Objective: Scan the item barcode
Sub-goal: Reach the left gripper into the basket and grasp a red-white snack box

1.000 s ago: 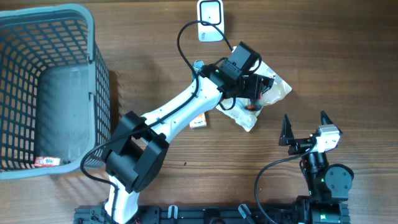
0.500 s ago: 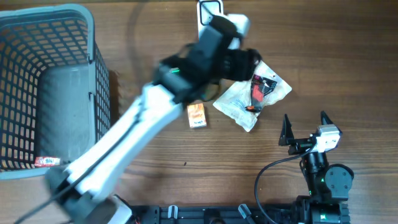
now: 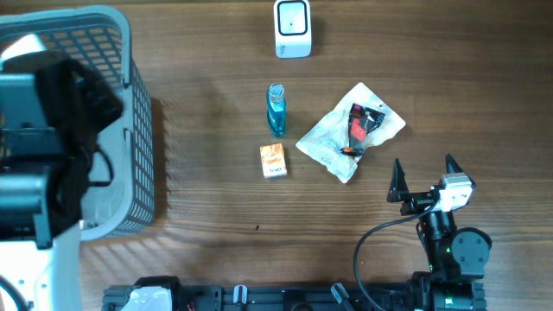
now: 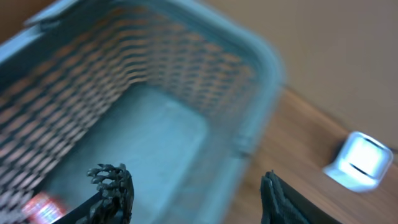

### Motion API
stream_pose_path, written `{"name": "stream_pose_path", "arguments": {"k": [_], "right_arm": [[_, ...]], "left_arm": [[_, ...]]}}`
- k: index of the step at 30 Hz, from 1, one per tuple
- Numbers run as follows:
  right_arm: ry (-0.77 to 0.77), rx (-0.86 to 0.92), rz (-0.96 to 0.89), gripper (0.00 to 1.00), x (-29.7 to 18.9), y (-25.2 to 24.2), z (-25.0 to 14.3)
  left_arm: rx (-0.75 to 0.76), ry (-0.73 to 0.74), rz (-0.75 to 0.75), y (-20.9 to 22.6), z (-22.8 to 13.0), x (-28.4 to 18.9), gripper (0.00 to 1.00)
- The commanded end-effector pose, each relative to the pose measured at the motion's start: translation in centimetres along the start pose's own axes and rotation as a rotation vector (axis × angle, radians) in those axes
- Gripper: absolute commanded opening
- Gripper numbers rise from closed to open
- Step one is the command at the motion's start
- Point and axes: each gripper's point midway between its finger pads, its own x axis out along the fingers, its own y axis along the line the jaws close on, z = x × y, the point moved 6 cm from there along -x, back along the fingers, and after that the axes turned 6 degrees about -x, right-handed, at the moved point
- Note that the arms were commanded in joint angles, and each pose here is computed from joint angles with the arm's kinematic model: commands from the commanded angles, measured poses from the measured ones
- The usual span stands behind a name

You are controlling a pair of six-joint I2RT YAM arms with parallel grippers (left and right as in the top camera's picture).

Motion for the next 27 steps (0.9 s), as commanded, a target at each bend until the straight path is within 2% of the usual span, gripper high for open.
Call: {"name": "stream_pose_path", "arguments": {"k": [1, 3, 6, 10, 12, 13, 16, 20, 27], "right_arm": [[-0.008, -0.018, -0.007, 1.0, 0.0, -0.1, 0.1], [-0.008, -0.018, -0.007, 1.0, 0.0, -0.1, 0.1], [-0.008, -0.018, -0.007, 1.0, 0.0, 0.0, 0.1], [-0.008, -0.018, -0.007, 1.0, 0.0, -0.1, 0.1], [-0.008, -0.018, -0.007, 1.0, 0.0, -0.1, 0.1], [-0.008, -0.018, -0.007, 1.0, 0.0, -0.1, 0.1], [-0.008, -0.018, -0.007, 1.0, 0.0, -0.1, 0.1], [-0.008, -0.018, -0.007, 1.0, 0.0, 0.0, 0.1], [-0.008, -0.018, -0.007, 1.0, 0.0, -0.1, 0.1]], "left_arm": [[-0.13, 0.017, 0.218, 3.8, 1.1, 3.1, 0.66], [-0.186, 0.035, 0.314, 5.9, 1.8, 5.1, 0.73], [-0.384, 0.055, 0.443, 8.9, 1.9, 6.9, 0.74], [-0.602, 0.125, 0.616, 12.9, 0.0, 9.1, 0.75], [-0.662, 0.202, 0.646, 14.1, -2.0, 10.7, 0.75], [-0.676, 0.238, 0.643, 14.4, -3.0, 11.6, 0.78], [-0.69, 0.311, 0.66, 15.4, -6.4, 14.1, 0.78], [-0.762, 0.323, 0.712, 16.8, -10.1, 16.3, 0.77], [-0.735, 0.248, 0.763, 18.5, -12.0, 18.0, 0.79]]}}
